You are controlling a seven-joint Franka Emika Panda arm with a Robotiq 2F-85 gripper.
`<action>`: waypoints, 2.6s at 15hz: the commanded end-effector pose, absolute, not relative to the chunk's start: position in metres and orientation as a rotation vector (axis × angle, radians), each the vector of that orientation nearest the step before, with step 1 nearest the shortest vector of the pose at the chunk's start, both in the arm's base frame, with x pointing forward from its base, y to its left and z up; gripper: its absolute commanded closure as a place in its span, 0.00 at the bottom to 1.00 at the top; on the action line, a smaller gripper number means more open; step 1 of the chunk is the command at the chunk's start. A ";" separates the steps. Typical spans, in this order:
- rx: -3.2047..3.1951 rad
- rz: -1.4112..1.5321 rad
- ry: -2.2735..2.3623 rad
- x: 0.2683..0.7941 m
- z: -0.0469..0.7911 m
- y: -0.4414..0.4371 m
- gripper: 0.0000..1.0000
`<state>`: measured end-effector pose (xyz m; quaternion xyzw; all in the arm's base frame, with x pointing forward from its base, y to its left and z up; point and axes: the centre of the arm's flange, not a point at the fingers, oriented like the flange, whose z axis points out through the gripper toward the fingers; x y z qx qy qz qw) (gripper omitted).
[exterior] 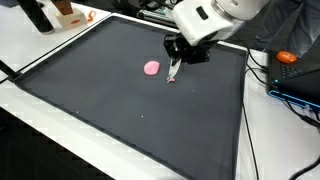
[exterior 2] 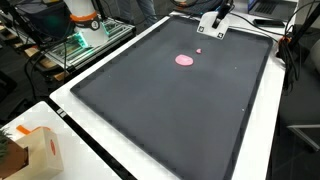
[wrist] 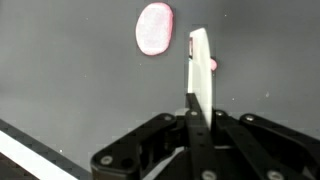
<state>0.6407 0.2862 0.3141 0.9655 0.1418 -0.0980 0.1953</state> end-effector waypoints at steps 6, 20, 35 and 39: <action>2.902 -0.342 0.161 0.660 0.327 0.214 0.99; 3.233 -0.263 -0.322 0.639 0.319 0.088 0.99; 3.312 -0.138 -0.778 0.558 0.301 0.001 0.99; 3.321 -0.125 -0.823 0.538 0.299 -0.008 0.99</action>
